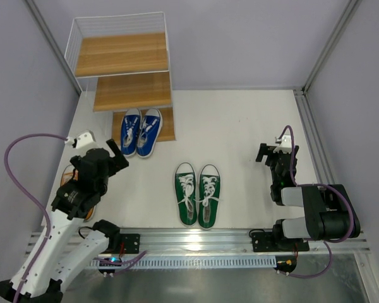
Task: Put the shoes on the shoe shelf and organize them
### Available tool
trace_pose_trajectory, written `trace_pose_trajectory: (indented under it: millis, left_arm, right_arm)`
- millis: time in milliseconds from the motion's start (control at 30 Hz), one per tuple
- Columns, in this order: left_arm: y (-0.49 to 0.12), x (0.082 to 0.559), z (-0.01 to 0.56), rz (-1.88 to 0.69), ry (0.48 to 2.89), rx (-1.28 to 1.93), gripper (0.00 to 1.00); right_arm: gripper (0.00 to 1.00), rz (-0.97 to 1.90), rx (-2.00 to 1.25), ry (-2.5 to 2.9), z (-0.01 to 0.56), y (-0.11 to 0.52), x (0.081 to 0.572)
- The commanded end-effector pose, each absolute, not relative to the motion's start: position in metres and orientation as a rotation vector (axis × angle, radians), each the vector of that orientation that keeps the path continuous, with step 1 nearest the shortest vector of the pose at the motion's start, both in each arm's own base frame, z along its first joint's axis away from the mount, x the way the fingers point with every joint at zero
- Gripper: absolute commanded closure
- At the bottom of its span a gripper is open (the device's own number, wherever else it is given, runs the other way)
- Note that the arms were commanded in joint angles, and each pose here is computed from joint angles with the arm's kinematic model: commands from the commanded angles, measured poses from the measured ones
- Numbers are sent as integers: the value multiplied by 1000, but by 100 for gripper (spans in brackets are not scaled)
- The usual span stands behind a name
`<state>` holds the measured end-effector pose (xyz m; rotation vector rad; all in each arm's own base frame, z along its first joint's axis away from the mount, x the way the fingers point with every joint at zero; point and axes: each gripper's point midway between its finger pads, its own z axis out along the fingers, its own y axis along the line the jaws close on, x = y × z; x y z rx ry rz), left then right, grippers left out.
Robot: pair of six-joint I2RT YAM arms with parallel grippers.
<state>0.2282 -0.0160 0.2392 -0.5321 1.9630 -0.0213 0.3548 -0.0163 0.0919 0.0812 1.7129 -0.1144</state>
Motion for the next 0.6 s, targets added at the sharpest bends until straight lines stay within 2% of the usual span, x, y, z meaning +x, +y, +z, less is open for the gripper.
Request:
trace_pose_trajectory:
  millis: [0, 333, 500, 567]
  left_arm:
    - [-8, 233, 258, 51, 1876, -563, 0]
    - [21, 220, 250, 275, 1897, -538, 0]
    - [33, 228, 247, 417, 1908, -487, 0]
    - [12, 247, 237, 292, 1989, -361, 0]
  right_arm:
    - [3, -101, 86, 1616, 118, -16, 365]
    - [3, -100, 86, 1615, 119, -16, 365]
    - [3, -100, 86, 1613, 119, -16, 365]
    - [3, -103, 88, 1616, 118, -16, 365]
